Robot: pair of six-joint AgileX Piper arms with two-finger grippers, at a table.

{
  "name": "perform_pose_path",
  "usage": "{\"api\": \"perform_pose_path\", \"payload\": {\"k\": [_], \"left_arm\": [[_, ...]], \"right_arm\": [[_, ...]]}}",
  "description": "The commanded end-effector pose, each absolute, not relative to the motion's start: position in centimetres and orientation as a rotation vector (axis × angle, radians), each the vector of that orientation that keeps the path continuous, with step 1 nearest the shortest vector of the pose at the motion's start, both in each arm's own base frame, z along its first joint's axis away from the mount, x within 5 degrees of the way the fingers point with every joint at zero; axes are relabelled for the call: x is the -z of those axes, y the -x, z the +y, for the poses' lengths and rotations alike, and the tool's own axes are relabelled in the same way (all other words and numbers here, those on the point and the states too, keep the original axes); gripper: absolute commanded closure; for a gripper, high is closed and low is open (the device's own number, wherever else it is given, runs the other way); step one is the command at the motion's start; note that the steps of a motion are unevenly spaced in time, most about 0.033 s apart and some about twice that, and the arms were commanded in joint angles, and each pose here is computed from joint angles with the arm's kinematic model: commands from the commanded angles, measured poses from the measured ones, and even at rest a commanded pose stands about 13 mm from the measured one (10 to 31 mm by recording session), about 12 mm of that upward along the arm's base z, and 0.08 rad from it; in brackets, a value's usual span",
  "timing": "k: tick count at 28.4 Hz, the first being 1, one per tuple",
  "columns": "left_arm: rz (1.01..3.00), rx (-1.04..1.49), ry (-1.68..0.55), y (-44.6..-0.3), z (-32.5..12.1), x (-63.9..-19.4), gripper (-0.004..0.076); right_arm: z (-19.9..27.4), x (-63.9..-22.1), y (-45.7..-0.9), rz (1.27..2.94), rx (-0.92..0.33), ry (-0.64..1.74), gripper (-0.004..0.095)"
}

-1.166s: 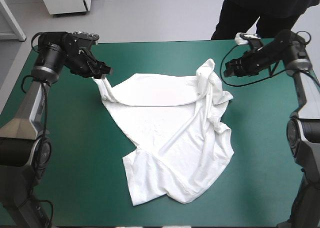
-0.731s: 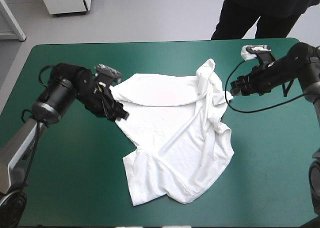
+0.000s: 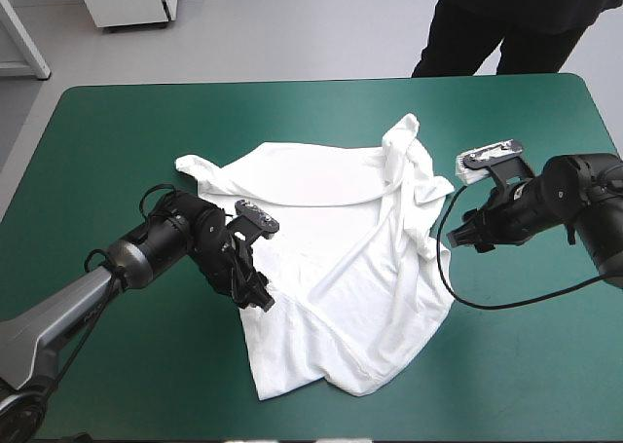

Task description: Fold the cloth

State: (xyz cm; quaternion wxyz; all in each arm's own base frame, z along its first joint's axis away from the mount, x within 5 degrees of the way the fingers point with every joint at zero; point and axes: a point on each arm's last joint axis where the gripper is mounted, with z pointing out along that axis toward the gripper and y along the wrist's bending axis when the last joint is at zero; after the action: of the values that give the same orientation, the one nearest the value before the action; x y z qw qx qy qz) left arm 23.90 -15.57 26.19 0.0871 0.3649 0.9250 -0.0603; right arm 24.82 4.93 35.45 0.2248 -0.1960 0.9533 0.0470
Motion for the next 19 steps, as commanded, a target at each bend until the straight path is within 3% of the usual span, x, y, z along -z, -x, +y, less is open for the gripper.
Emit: {"api": "perform_pose_path", "payload": {"k": [1, 19], "left_arm": [[2.698, 0.201, -1.1, -24.1, -16.0, -27.0, 0.0281], [2.826, 0.284, -1.241, -24.5, -18.3, -21.1, 0.0286]], "right_arm": [[4.8, -37.0, -24.4, 2.547, -0.103, 0.525, 0.0367], [4.1, -37.0, -24.8, 2.538, 0.002, 0.508, 0.0367]]}}
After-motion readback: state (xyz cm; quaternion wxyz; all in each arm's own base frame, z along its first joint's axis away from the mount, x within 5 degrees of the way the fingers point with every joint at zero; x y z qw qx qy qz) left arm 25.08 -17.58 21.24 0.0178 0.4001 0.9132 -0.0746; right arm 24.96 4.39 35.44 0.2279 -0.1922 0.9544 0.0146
